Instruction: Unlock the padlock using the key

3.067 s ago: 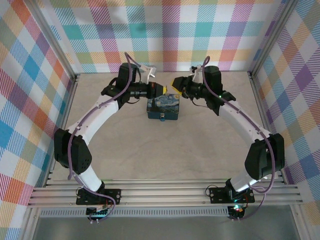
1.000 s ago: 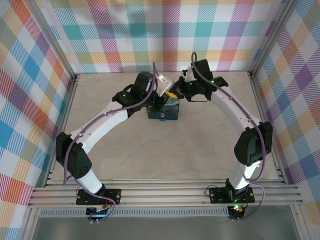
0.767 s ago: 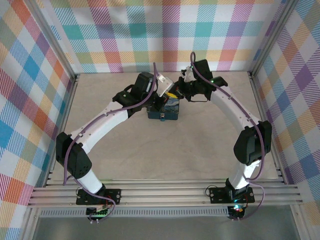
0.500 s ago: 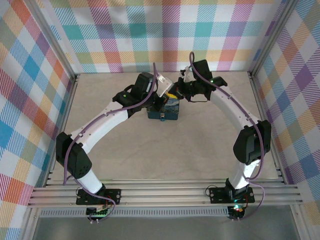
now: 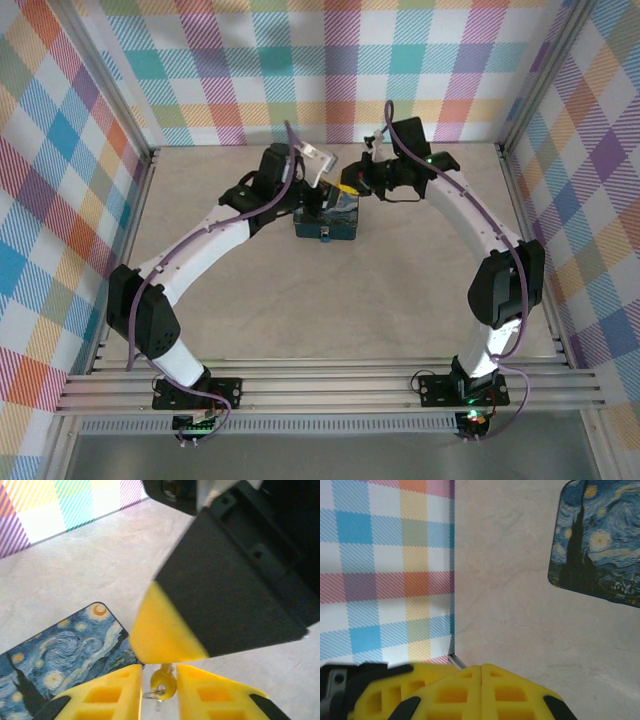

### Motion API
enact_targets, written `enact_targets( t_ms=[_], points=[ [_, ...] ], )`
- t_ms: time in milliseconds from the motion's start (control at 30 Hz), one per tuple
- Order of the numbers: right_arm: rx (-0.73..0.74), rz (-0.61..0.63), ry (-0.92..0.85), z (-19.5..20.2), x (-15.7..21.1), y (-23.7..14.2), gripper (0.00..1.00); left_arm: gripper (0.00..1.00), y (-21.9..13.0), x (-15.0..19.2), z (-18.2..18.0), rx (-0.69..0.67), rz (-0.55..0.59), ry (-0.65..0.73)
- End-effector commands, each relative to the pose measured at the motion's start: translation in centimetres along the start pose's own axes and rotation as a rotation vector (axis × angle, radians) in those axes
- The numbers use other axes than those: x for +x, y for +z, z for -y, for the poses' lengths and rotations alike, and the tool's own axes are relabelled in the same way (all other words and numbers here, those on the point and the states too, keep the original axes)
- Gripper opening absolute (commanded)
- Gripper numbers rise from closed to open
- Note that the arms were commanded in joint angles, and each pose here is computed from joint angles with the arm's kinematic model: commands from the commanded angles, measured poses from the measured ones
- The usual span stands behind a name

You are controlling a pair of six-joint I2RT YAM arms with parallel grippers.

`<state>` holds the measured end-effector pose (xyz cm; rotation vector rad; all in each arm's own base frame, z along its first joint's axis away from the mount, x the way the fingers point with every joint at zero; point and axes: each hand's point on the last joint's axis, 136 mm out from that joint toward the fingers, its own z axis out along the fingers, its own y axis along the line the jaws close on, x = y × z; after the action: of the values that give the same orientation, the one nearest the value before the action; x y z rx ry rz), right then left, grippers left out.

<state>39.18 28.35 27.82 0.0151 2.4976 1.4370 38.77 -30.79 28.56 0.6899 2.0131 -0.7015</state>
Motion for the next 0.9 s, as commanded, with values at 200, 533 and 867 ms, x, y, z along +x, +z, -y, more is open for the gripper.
enact_targets(
  t_ms=[200, 533, 867],
  points=[
    [-0.091, -0.048, -0.243, -1.3, 0.0, -3.3, 0.00, 0.37, -2.8, -4.6, 0.6, 0.438, 0.129, -0.343],
    [-0.221, -0.080, -0.465, -4.2, 1.5, -5.2, 0.00, 0.42, -2.4, -5.0, 2.8, 0.650, 0.093, -0.449],
    [-0.238, -0.004, -0.539, -4.6, 1.8, -6.4, 0.00, 0.36, -2.6, -4.1, 4.2, 0.728, 0.090, -0.523]
  ],
)
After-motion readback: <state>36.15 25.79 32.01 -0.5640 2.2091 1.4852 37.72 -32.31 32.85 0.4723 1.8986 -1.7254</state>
